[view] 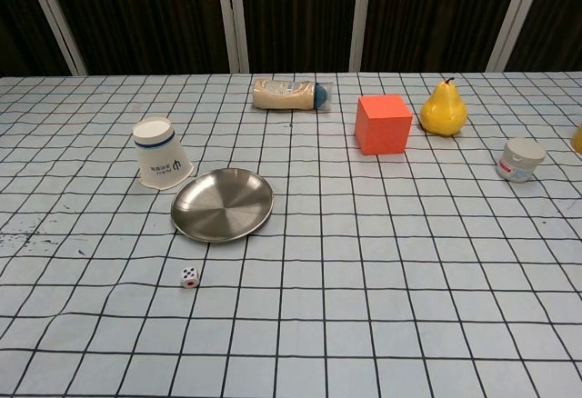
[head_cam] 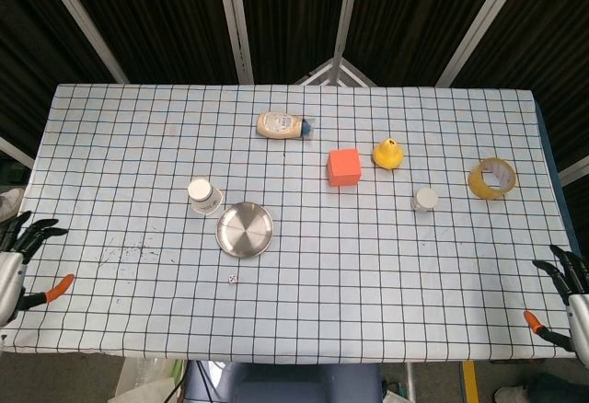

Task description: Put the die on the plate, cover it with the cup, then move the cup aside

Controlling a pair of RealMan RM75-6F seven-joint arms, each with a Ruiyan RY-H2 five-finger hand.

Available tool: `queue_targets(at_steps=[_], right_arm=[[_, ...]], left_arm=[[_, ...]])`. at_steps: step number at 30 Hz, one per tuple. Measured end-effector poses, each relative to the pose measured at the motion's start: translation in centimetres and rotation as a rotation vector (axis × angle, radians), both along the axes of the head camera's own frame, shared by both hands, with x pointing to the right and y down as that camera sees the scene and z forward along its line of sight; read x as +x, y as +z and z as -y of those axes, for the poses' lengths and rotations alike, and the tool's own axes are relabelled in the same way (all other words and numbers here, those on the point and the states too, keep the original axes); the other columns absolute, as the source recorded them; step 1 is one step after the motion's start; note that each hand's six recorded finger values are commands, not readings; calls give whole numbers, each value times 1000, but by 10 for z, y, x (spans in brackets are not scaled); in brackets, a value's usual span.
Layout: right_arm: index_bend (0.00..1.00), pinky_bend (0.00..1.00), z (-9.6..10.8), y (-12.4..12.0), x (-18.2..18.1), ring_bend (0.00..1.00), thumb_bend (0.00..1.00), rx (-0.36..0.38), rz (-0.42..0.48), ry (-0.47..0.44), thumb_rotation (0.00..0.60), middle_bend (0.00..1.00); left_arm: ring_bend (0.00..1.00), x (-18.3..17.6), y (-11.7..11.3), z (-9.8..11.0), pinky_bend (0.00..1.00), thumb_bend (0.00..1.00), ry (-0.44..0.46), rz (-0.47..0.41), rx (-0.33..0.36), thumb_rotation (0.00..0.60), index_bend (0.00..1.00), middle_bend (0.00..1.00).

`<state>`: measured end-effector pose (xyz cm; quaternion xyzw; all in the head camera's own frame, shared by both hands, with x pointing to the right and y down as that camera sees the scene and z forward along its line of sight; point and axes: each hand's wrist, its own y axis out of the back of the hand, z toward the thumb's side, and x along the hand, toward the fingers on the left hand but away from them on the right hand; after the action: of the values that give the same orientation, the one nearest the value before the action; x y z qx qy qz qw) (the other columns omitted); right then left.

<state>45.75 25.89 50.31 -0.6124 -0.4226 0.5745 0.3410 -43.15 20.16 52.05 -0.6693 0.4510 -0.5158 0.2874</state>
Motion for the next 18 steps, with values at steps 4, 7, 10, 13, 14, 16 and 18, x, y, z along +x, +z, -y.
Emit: queue_targets(at_steps=[4,7,10,13,14,16,18], right_arm=[[228,0,0,2,-2,86,229,-7,2,-3,600,95],[228,0,0,3,-1,86,229,-10,1,2,600,95],[228,0,1,3,2,86,229,-10,0,10,600,95],[228,0,1,3,5,85,229,-13,0,17,600,95],[228,0,1,4,6,86,229,-15,-1,21,600,95],[228,0,1,4,8,85,230,-18,-3,23,600,95],[228,0,1,4,9,85,230,-17,-2,26,600,95]], left_arm=[[19,36,15,17,0,348,95,-37,-61,600,352,222],[19,60,25,26,0,348,161,-43,-97,600,348,236],[20,84,39,33,0,348,217,-43,-142,600,340,253],[21,106,56,38,0,348,253,-38,-190,600,365,261],[21,116,63,40,0,348,265,-37,-209,600,377,261],[20,131,74,41,0,348,285,-37,-237,600,388,256],[20,151,88,40,0,348,308,-38,-267,600,392,248]])
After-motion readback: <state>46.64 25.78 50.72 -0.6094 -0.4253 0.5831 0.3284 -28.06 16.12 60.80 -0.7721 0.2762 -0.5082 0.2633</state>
